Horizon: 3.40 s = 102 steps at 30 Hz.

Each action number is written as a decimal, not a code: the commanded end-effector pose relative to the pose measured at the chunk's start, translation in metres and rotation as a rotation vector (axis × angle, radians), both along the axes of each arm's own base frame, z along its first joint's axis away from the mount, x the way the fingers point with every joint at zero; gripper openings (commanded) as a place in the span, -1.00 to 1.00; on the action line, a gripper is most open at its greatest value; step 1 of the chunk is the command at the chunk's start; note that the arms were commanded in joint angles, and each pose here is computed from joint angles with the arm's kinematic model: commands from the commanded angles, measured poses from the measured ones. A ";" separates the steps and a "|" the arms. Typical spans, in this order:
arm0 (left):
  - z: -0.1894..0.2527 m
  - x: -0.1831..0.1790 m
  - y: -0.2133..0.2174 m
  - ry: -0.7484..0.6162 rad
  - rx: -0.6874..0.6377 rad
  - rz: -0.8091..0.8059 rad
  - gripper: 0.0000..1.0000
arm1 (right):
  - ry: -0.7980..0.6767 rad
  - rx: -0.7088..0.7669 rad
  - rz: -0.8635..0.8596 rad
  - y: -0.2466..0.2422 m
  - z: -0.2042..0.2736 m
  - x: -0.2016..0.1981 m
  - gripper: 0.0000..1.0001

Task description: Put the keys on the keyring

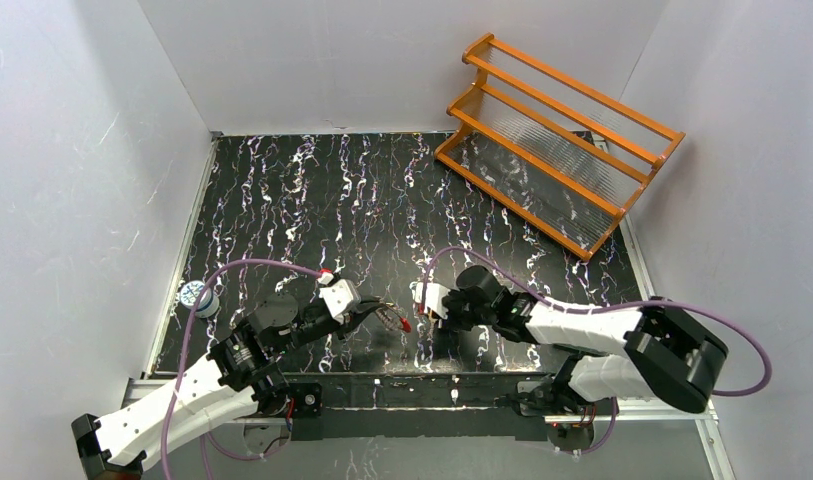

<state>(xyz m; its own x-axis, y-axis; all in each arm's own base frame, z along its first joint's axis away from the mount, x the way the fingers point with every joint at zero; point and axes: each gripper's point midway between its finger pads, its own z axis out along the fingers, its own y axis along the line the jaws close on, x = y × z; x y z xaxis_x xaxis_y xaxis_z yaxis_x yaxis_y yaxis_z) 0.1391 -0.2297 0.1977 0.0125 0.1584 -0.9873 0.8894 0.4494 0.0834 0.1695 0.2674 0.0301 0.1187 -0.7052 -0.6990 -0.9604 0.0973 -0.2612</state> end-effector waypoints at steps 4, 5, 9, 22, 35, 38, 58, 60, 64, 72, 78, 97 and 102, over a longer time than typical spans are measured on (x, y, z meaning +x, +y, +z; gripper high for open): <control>0.008 0.001 0.003 -0.016 -0.014 0.015 -1.00 | -0.090 0.161 -0.055 0.011 0.066 0.011 -0.97; 0.009 0.002 0.003 -0.017 -0.014 0.019 -1.00 | -0.085 0.171 -0.061 0.012 0.071 0.011 -0.97; 0.011 0.004 0.005 -0.018 -0.009 0.033 -1.00 | -0.043 0.215 -0.081 0.016 0.099 0.007 -0.97; 0.004 0.016 0.012 0.022 0.060 0.114 -1.00 | 0.232 0.312 -0.314 0.026 0.141 0.001 -0.97; 0.004 0.003 0.003 -0.049 0.065 -0.006 -1.00 | 0.415 0.430 -0.028 0.065 0.181 -0.044 -0.97; 0.007 -0.003 -0.003 -0.092 0.036 -0.061 -1.00 | 0.434 0.424 0.040 0.074 0.185 -0.049 -0.97; 0.003 -0.005 -0.012 -0.102 0.032 -0.101 -1.00 | 0.424 0.399 0.182 0.084 0.199 -0.056 -0.97; 0.004 -0.004 -0.011 -0.101 0.028 -0.096 -1.00 | 0.430 0.396 0.197 0.084 0.199 -0.059 -0.97; 0.006 -0.004 -0.011 -0.105 0.024 -0.090 -1.00 | 0.427 0.388 0.193 0.082 0.198 -0.059 -0.97; 0.005 -0.004 -0.012 -0.094 0.021 -0.094 -1.00 | 0.444 0.401 0.225 0.086 0.205 -0.063 -0.97; 0.005 -0.005 -0.014 -0.093 0.018 -0.103 -1.00 | 0.447 0.413 0.209 0.090 0.208 -0.060 -0.97; 0.006 -0.008 -0.018 -0.075 0.005 -0.124 -1.00 | 0.458 0.388 0.127 0.095 0.195 -0.047 -0.97; 0.005 -0.009 -0.018 -0.072 0.003 -0.124 -1.00 | 0.435 0.384 0.062 0.093 0.193 -0.037 -0.97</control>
